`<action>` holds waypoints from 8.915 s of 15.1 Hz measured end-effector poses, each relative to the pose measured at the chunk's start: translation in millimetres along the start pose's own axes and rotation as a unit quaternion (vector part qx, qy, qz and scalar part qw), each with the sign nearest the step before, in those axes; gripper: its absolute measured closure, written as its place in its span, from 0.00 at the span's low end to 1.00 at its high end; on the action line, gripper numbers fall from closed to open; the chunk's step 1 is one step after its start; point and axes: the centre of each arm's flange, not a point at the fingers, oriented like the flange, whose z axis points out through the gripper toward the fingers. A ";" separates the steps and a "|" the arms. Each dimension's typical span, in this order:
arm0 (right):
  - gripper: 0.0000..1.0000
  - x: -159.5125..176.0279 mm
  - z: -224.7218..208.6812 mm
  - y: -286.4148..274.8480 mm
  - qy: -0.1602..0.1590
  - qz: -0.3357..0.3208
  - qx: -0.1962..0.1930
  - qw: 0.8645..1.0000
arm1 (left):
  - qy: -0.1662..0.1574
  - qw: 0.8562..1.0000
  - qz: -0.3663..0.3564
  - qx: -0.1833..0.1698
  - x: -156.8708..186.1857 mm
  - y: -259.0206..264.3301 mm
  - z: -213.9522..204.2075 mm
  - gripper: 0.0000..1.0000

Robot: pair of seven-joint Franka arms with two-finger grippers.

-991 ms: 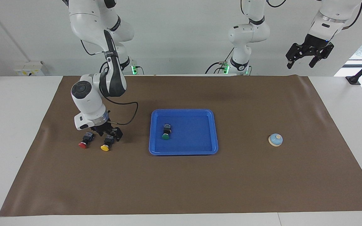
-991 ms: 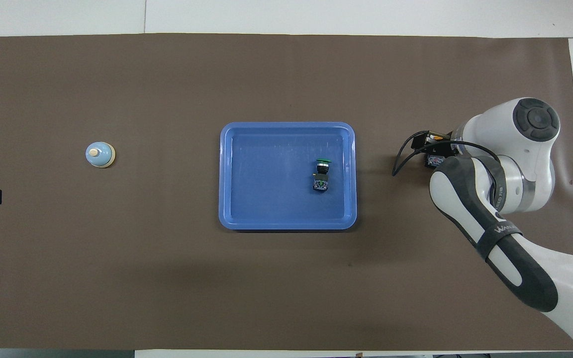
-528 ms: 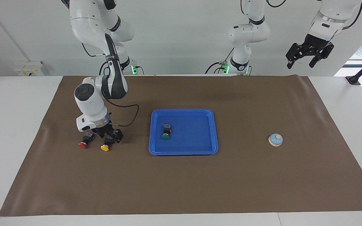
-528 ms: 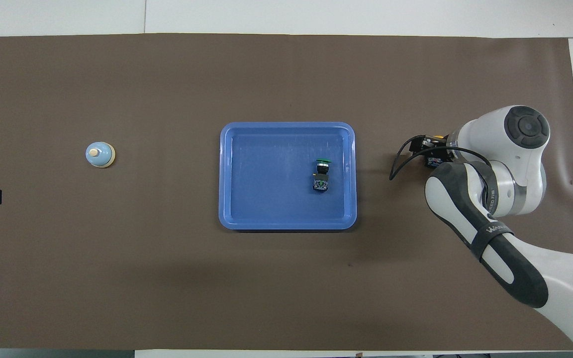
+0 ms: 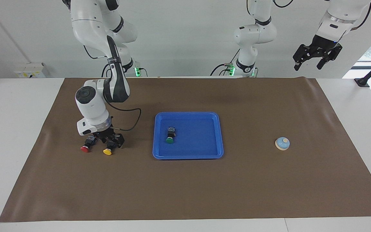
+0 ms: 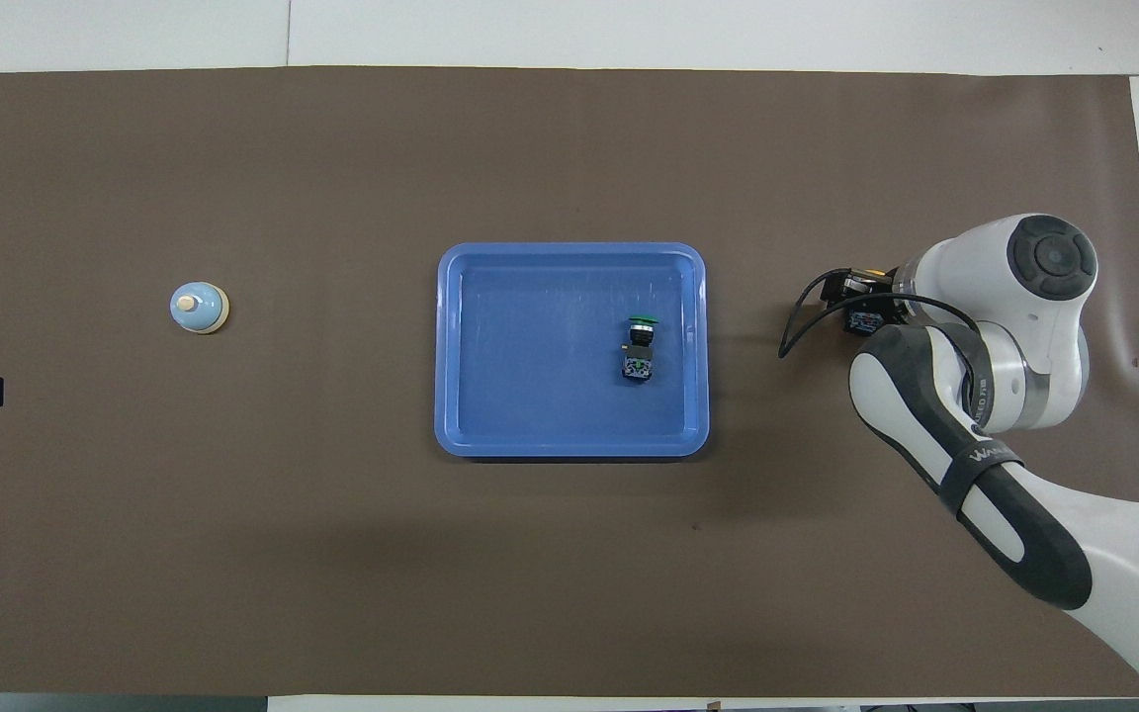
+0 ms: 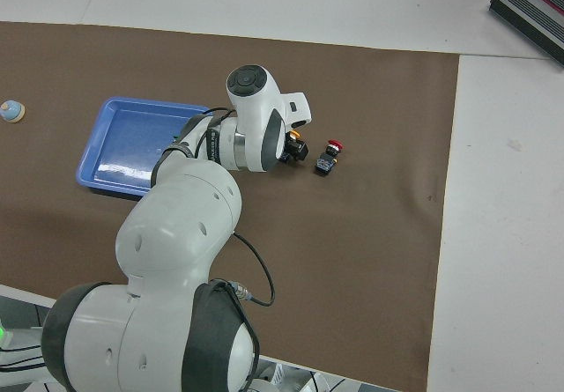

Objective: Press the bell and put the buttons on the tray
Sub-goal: 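Move the right gripper back and grasp the yellow-capped button, then carry the yellow button into the tray and release it, then move the right gripper back and grasp the red-capped button, then carry the red button into the tray and release it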

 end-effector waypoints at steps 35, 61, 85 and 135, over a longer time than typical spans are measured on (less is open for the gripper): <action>0.59 -155.4 -63.2 -309.0 -0.064 -0.064 0.012 0.996 | 0.000 1.000 0.000 0.000 0.0 0.0 0.0 0.00; 0.00 -109.5 -83.5 -274.9 -0.050 0.024 0.014 0.998 | 0.000 1.000 0.000 0.000 0.0 0.1 0.0 0.00; 0.00 32.3 -34.6 85.6 -0.013 0.005 -0.026 1.000 | 0.000 1.000 0.000 0.000 0.0 0.1 0.0 0.00; 0.59 -188.9 -37.5 -350.2 -0.074 -0.030 0.044 0.996 | 0.000 1.000 0.000 0.000 0.0 0.1 0.0 0.00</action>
